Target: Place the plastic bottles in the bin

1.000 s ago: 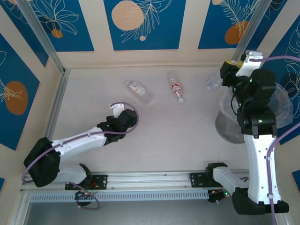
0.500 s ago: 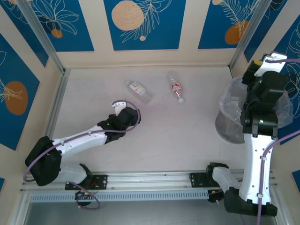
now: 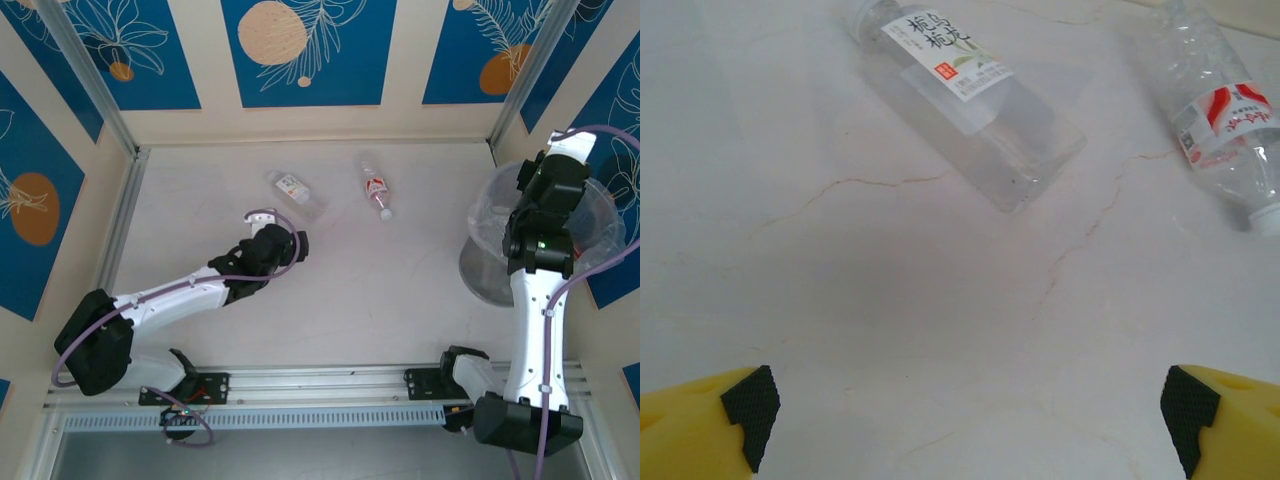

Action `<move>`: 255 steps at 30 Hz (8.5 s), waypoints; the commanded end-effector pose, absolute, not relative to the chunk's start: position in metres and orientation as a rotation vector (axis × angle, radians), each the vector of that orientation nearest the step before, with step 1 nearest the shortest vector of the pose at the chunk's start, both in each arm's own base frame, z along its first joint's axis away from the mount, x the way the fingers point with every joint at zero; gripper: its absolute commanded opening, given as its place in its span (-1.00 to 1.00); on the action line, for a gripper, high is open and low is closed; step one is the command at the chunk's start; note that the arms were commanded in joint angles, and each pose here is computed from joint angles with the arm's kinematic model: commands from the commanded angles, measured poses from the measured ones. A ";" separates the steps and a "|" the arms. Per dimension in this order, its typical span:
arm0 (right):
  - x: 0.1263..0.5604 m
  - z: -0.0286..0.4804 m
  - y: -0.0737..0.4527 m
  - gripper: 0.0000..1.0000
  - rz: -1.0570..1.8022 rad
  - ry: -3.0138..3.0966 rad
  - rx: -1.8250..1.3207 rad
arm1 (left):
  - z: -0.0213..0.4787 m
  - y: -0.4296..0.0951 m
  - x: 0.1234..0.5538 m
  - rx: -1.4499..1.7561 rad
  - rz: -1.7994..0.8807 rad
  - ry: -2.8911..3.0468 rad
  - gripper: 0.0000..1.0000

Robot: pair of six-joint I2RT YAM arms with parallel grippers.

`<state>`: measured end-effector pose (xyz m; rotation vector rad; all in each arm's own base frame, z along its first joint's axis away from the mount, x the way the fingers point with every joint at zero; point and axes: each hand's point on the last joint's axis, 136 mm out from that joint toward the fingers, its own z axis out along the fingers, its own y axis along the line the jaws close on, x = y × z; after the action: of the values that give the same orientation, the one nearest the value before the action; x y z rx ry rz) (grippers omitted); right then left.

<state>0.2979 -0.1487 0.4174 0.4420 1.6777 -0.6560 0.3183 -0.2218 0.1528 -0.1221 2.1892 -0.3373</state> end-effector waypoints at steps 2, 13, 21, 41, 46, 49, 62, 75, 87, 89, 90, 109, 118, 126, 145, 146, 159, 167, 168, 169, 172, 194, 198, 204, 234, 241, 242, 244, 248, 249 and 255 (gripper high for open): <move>0.290 0.412 -0.167 -1.00 -0.774 1.650 0.487 | 0.183 -0.251 0.324 0.004 -0.510 2.119 0.98; 0.302 0.334 -0.175 -0.92 -0.598 1.864 0.631 | 0.189 -0.274 0.328 0.108 -0.568 2.127 0.99; 0.308 0.281 -0.177 -0.91 -0.587 1.975 0.679 | 0.191 -0.281 0.330 0.108 -0.594 2.139 0.98; 0.303 0.246 -0.163 -0.58 -0.449 2.234 0.842 | 0.189 -0.283 0.330 0.114 -0.590 2.158 0.98; 0.313 0.251 -0.171 0.10 -0.501 2.235 0.802 | 0.188 -0.284 0.330 0.114 -0.593 2.163 0.99; 0.318 0.257 -0.167 0.27 -0.465 2.234 0.782 | 0.185 -0.284 0.331 0.112 -0.586 2.171 0.99; 0.307 0.302 -0.131 0.99 -0.231 2.071 0.750 | 0.182 -0.284 0.334 0.107 -0.562 2.186 0.99; 0.293 0.330 -0.081 0.99 0.012 1.973 0.608 | 0.165 -0.270 0.345 -0.065 -0.482 2.279 0.98; 0.276 0.375 -0.005 0.99 0.314 1.809 0.371 | 0.134 -0.260 0.372 -0.258 -0.295 2.454 0.98; 0.274 0.379 0.010 0.99 0.374 1.803 0.314 | 0.136 -0.261 0.378 -0.279 -0.287 2.447 0.98; 0.274 0.379 0.019 0.99 0.406 1.807 0.282 | 0.137 -0.260 0.381 -0.295 -0.281 2.443 0.98; 0.266 0.354 0.115 0.99 0.672 1.864 -0.033 | 0.138 -0.247 0.439 -0.559 -0.193 2.462 0.98; 0.259 0.350 0.118 0.99 0.653 1.884 -0.048 | 0.109 -0.254 0.453 -0.769 -0.069 2.536 0.98; 0.253 0.350 0.117 0.99 0.640 1.885 -0.049 | 0.066 -0.288 0.472 -0.884 -0.149 2.590 0.98; 0.251 0.348 0.111 0.99 0.598 1.887 -0.041 | 0.033 -0.280 0.474 -0.700 0.066 2.621 0.75; 0.251 0.348 0.111 0.99 0.595 1.888 -0.040 | 0.034 -0.280 0.473 -0.695 0.067 2.618 0.69; 0.250 0.345 0.108 0.99 0.579 1.904 -0.024 | 0.041 -0.279 0.475 -0.547 0.066 2.620 0.38; 0.252 0.339 0.110 0.99 0.592 1.915 -0.017 | 0.046 -0.299 0.471 -0.222 -0.096 2.634 0.36; 0.252 0.338 0.111 0.99 0.595 1.917 -0.018 | 0.047 -0.300 0.470 -0.197 -0.107 2.634 0.33; 0.252 0.335 0.111 0.99 0.596 1.922 -0.016 | 0.047 -0.300 0.468 -0.170 -0.115 2.636 0.32; 0.253 0.327 0.113 0.99 0.604 1.943 -0.009 | 0.044 -0.301 0.461 -0.111 -0.150 2.640 0.26; 0.265 0.288 0.147 0.99 0.607 2.037 -0.069 | 0.063 -0.315 0.389 0.209 -0.529 2.498 0.15; 0.270 0.285 0.144 0.99 0.587 2.041 -0.025 | 0.070 -0.321 0.377 0.261 -0.573 2.469 0.14; 0.274 0.280 0.133 0.99 0.561 2.055 0.077 | 0.078 -0.318 0.356 0.299 -0.617 2.428 0.14; 0.318 0.325 0.188 0.87 1.198 2.231 -0.005 | 0.207 -0.342 0.261 0.617 -0.661 2.005 0.16; 0.340 0.304 0.189 0.79 1.168 2.248 0.018 | 0.219 -0.357 0.251 0.656 -0.739 1.971 0.16; 0.342 0.304 0.192 0.79 1.184 2.248 0.019 | 0.218 -0.357 0.251 0.657 -0.739 1.971 0.16; 0.347 0.303 0.195 0.78 1.205 2.238 0.014 | 0.220 -0.358 0.249 0.660 -0.746 1.965 0.16; 0.352 0.306 0.205 0.67 1.262 2.218 -0.019 | 0.221 -0.360 0.246 0.669 -0.751 1.961 0.16; 0.354 0.306 0.208 0.59 1.262 2.216 -0.027 | 0.221 -0.361 0.246 0.669 -0.751 1.962 0.16; 0.357 0.290 0.217 0.30 1.216 2.230 -0.044 | 0.221 -0.364 0.246 0.675 -0.753 1.956 0.17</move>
<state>0.3548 0.2115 0.2902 -0.0171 2.2524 1.2126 0.2471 -0.3503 0.1945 0.6680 2.0381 -0.6945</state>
